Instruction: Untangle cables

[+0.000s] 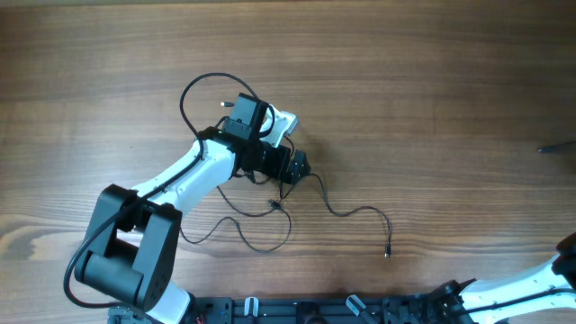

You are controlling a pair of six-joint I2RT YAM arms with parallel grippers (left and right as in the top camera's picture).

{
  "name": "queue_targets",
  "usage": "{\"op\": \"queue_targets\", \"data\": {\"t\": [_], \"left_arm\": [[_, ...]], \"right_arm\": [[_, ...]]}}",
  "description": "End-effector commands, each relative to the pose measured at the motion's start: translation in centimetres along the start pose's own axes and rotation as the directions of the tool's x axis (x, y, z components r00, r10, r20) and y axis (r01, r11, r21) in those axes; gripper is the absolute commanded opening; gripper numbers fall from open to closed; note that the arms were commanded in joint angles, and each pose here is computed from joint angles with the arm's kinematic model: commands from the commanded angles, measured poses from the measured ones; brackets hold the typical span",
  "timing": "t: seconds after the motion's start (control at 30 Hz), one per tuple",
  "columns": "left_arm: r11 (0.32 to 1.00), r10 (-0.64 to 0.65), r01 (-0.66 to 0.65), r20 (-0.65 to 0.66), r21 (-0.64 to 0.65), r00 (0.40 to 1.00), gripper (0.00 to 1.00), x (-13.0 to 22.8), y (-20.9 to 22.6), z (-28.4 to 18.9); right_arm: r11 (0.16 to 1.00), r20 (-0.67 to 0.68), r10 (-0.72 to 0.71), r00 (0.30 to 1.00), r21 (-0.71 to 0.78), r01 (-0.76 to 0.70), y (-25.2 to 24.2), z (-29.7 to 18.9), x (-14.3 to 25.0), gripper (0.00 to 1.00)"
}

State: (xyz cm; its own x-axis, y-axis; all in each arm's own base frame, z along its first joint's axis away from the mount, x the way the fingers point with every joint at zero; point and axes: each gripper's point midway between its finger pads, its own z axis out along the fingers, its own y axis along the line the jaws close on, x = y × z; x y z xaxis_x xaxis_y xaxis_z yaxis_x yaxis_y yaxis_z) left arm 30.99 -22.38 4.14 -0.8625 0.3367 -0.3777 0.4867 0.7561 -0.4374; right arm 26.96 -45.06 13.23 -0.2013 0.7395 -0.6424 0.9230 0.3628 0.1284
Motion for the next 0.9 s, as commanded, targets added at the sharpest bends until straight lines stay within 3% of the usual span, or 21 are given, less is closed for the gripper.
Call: {"op": "queue_targets", "data": {"t": [0.0, 0.37, 0.47, 0.6, 0.63, 0.87], "left_arm": [[1.0, 0.009, -0.01, 0.027, 0.022, 1.0, 1.0, -0.9, -0.8, -0.5], [0.999, -0.023, 0.023, 0.027, 0.023, 0.999, 1.0, -0.9, -0.8, -0.5], [0.998, -0.052, 0.051, 0.026, 0.024, 0.998, 1.0, -0.9, -0.8, -0.5], [0.998, -0.06, 0.059, 0.029, 0.02, 0.998, 1.0, -1.0, -0.8, -0.5], [0.998, -0.059, 0.059, 0.03, 0.02, 0.998, 1.0, -1.0, -0.7, -0.5], [0.998, -0.064, 0.064, 0.026, -0.022, 0.998, 1.0, -0.9, 0.1, -0.3]], "right_arm": [[0.999, 0.013, -0.03, 0.999, 0.025, 0.029, -0.4, 0.7, -0.3, 1.0], [0.996, 0.021, -0.055, 0.998, 0.077, 0.053, -1.7, 6.2, 0.9, 1.0], [0.996, 0.007, -0.089, 0.996, 0.027, 0.088, -0.9, 7.2, 1.6, 0.75], [0.97, -0.024, -0.184, 0.983, -0.164, 0.178, 2.4, 7.3, 3.0, 0.1], [0.967, -0.044, -0.186, 0.982, -0.183, 0.175, 2.8, 7.2, 3.6, 0.05], [0.949, -0.259, -0.268, 0.928, -0.238, 0.208, 6.3, 6.0, 10.2, 0.05]]}}
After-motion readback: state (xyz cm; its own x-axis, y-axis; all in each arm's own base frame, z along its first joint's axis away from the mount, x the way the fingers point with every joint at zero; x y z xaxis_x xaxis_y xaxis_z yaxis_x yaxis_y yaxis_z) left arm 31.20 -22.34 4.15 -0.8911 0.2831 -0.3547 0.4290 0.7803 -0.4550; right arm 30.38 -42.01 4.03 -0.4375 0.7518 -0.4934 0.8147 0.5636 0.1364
